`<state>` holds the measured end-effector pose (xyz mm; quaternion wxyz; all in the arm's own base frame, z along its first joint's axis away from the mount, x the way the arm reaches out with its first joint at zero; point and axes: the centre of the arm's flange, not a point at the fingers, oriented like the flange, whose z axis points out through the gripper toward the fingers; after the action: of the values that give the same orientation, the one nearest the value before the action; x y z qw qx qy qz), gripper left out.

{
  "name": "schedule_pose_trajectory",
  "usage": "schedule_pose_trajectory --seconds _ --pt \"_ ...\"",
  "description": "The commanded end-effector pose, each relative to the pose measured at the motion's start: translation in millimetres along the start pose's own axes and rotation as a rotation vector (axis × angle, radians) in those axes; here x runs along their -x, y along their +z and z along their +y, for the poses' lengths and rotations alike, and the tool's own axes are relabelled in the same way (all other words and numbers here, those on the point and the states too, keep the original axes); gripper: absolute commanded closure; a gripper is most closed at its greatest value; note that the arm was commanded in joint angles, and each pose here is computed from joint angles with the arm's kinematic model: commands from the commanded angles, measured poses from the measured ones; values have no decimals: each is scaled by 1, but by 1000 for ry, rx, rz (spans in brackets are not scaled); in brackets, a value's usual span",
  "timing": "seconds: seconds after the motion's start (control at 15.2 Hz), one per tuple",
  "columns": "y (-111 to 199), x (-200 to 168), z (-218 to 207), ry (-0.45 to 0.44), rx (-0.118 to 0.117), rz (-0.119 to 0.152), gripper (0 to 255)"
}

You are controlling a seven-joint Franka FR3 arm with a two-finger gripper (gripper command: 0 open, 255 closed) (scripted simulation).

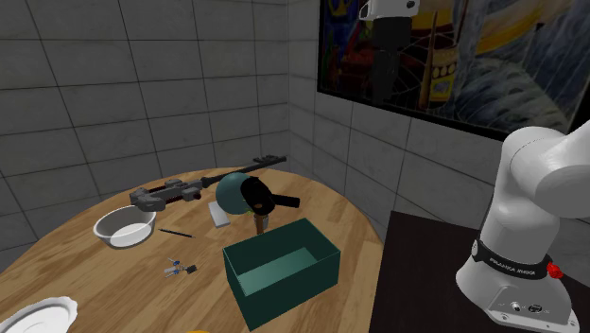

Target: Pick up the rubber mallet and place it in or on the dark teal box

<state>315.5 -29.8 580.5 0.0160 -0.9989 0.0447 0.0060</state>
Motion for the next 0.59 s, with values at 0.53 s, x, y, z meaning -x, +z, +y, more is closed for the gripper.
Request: schedule_pose_trajectory --seconds 0.53 --pt "63 -94 4 107 -62 -62 0"
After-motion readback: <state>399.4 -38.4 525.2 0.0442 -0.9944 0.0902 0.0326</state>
